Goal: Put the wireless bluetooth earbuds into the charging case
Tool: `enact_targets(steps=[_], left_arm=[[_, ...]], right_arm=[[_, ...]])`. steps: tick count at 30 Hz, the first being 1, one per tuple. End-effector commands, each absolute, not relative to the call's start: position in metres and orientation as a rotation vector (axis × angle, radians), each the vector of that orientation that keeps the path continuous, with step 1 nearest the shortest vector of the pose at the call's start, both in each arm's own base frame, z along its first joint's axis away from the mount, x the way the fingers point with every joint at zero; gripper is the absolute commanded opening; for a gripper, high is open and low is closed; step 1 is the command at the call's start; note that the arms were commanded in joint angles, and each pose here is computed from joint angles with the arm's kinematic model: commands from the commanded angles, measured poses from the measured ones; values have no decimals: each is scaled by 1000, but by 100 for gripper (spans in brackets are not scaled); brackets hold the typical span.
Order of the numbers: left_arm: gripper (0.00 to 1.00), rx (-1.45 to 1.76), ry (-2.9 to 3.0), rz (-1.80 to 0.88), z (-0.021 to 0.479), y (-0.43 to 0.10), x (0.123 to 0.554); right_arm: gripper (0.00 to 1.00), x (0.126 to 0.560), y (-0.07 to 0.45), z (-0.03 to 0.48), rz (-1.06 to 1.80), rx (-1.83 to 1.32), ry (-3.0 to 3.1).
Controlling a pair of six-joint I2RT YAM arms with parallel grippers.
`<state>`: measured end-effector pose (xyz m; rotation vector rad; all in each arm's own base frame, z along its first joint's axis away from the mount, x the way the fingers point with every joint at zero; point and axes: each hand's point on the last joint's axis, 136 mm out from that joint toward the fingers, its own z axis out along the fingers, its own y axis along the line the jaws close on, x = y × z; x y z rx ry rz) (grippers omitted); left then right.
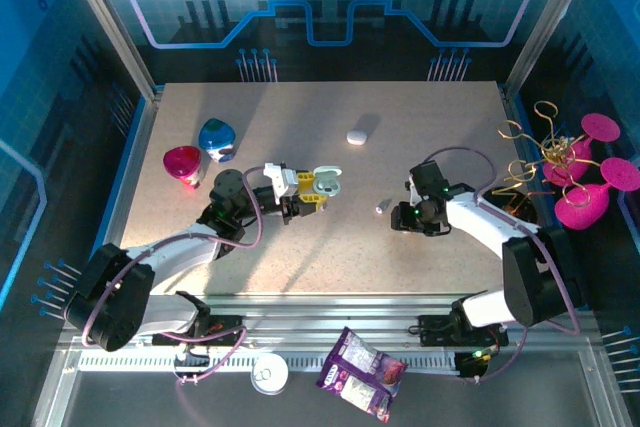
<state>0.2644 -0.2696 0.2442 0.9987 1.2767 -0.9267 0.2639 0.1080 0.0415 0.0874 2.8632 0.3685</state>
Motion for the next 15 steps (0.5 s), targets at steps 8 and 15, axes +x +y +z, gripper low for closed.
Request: enact_targets(steps=[8, 15], left_arm=[[34, 1009, 1205, -926, 260, -268, 257], [34, 1003, 1207, -935, 259, -267, 255]], right_arm=[[50, 276, 109, 42, 359, 0, 2867], [52, 290, 120, 23, 383, -47, 2930]])
